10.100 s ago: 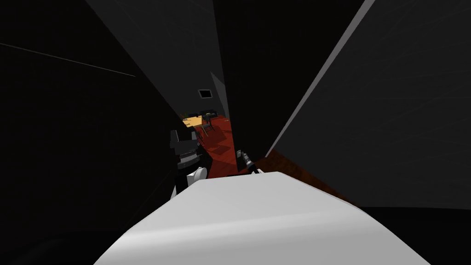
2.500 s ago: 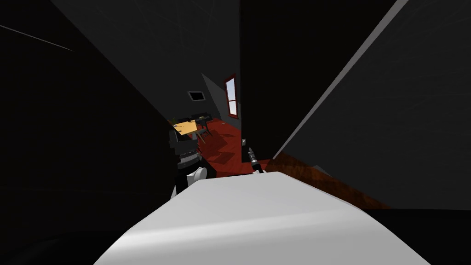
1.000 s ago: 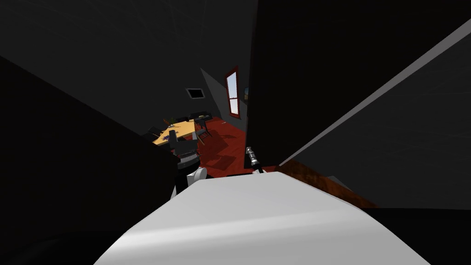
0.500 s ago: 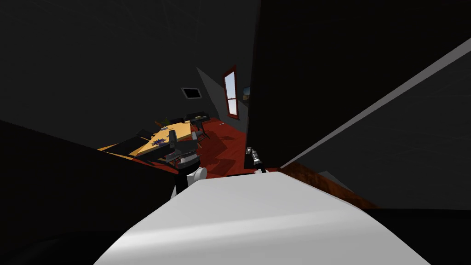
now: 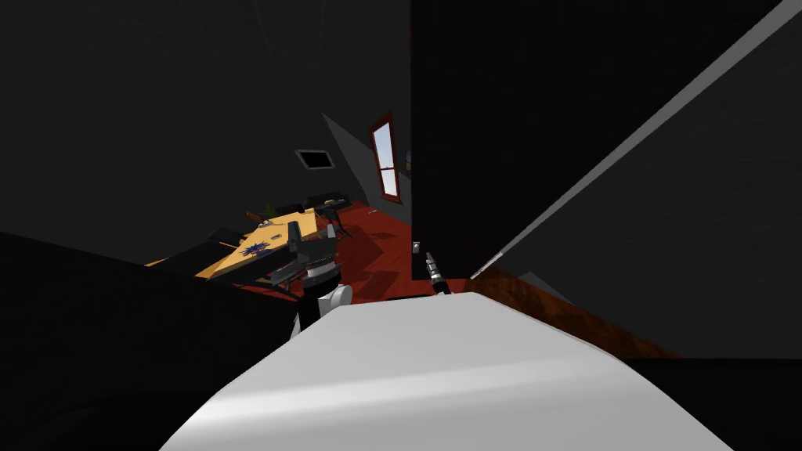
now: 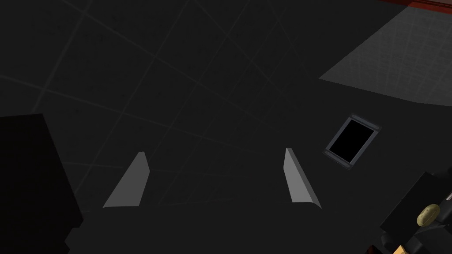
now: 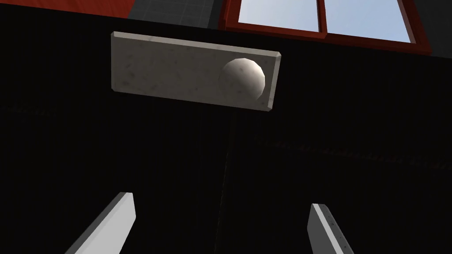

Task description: Push the door open

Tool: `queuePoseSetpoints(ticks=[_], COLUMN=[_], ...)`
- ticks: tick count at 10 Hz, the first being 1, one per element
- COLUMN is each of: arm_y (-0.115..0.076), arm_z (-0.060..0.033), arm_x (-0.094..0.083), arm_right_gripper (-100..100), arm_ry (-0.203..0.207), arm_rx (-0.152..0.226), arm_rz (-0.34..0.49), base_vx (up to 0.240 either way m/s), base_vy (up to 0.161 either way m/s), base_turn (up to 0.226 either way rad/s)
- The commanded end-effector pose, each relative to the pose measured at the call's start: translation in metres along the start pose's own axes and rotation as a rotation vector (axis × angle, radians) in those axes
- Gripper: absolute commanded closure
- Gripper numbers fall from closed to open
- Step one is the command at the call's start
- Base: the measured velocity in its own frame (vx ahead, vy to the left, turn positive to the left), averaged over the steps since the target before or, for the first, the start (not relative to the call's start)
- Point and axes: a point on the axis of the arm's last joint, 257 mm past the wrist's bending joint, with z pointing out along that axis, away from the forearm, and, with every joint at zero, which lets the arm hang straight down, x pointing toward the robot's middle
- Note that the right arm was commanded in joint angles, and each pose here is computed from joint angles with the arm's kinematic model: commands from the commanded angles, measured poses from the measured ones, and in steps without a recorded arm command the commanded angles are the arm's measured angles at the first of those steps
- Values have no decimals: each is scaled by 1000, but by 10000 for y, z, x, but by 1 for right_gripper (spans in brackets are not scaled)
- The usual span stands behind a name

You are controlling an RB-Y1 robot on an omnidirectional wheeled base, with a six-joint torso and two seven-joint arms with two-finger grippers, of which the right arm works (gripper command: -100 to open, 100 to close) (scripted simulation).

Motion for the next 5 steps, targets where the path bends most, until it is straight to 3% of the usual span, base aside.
queuePoseSetpoints(ticks=[1, 5], arm_y=[10, 63], arm_z=[-70, -234], arm_x=[177, 654], arm_right_gripper=[-100, -100], arm_ry=[21, 63], arm_rx=[-1, -5], arm_rz=[1, 37], base_vx=[-80, -69], base_vy=[-16, -7], base_turn=[-191, -149])
